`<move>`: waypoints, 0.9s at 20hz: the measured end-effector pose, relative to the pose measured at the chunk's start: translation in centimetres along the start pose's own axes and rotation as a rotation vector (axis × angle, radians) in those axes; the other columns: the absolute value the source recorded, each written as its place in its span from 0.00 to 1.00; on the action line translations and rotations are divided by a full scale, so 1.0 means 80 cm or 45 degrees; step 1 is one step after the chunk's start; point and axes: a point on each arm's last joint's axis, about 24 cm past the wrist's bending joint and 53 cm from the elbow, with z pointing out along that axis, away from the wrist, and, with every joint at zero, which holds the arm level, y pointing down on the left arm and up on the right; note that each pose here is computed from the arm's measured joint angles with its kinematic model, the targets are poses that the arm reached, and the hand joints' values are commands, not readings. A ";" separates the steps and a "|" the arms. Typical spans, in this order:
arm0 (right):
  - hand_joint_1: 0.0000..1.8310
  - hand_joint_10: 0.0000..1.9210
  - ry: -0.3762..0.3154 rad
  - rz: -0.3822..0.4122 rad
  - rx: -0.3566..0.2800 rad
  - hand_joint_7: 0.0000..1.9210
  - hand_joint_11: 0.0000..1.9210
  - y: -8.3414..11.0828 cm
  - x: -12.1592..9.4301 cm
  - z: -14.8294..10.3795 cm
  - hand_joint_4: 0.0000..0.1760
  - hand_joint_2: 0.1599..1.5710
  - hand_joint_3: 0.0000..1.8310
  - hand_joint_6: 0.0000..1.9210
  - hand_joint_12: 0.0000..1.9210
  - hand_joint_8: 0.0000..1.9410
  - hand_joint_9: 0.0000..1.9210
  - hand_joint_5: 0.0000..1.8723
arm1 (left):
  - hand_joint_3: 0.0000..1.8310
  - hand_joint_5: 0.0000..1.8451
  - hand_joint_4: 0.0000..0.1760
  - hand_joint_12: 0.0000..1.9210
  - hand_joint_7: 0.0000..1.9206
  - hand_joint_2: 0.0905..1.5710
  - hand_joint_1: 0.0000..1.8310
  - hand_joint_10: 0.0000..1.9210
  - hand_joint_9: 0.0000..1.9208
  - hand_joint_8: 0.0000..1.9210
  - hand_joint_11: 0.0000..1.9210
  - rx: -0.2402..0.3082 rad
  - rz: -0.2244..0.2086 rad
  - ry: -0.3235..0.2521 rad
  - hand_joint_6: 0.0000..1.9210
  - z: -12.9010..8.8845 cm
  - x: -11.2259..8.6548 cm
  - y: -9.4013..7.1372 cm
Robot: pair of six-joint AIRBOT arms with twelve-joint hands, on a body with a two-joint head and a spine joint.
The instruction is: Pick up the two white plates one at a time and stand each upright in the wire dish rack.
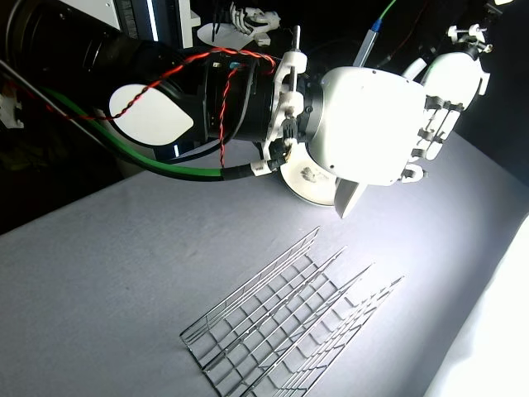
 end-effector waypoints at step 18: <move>0.76 0.58 -0.189 -0.065 0.045 0.59 0.33 -0.018 -0.096 -0.043 0.00 0.65 0.00 0.52 0.60 0.34 0.48 0.52 | 0.00 0.06 0.00 0.01 0.04 0.81 0.00 0.00 0.02 0.00 0.00 0.095 -0.042 0.068 0.00 0.042 0.030 -0.045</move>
